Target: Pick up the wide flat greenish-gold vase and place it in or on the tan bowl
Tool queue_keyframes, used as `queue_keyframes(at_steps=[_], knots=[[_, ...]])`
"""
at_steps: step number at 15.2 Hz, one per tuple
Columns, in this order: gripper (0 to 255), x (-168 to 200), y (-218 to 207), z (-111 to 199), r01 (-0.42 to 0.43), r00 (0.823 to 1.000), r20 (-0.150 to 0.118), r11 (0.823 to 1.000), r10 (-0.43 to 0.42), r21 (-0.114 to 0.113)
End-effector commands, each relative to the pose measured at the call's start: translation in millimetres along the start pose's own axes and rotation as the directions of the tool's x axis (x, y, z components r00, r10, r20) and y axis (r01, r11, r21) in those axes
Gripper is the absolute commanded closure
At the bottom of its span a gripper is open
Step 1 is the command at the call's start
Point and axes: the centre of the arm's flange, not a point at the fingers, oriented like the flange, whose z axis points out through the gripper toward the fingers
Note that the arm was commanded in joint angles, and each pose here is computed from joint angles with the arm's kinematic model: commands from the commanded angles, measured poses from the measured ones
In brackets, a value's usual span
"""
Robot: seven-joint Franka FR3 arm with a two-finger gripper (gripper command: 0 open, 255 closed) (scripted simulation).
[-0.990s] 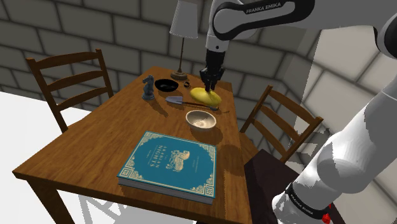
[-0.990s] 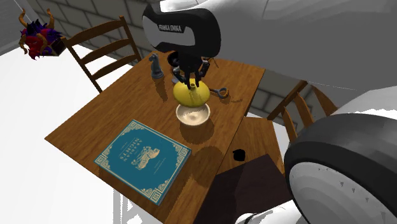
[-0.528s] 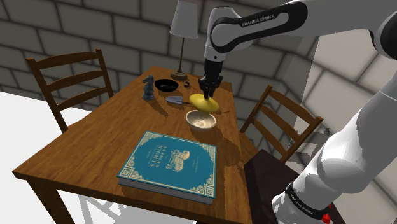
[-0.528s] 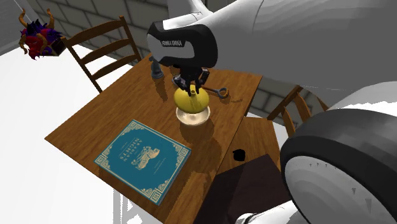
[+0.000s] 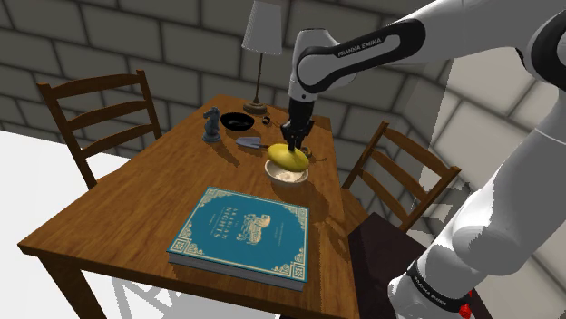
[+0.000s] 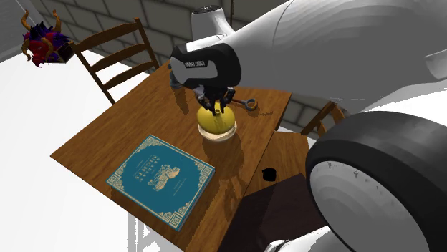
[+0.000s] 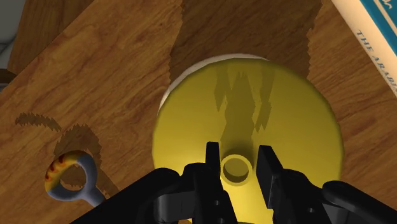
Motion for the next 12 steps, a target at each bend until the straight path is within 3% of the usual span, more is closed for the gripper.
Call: queue_keyframes(at_steps=[1,4,12], knots=[[255,0.6,0.3,11.0,0.0,1.0,-0.001,1.0,0.0,0.0],[255,1.4,-0.2,24.8,0.0,1.0,-0.001,1.0,0.0,0.0],[255,1.4,-0.2,24.8,0.0,1.0,-0.001,1.0,0.0,0.0]])
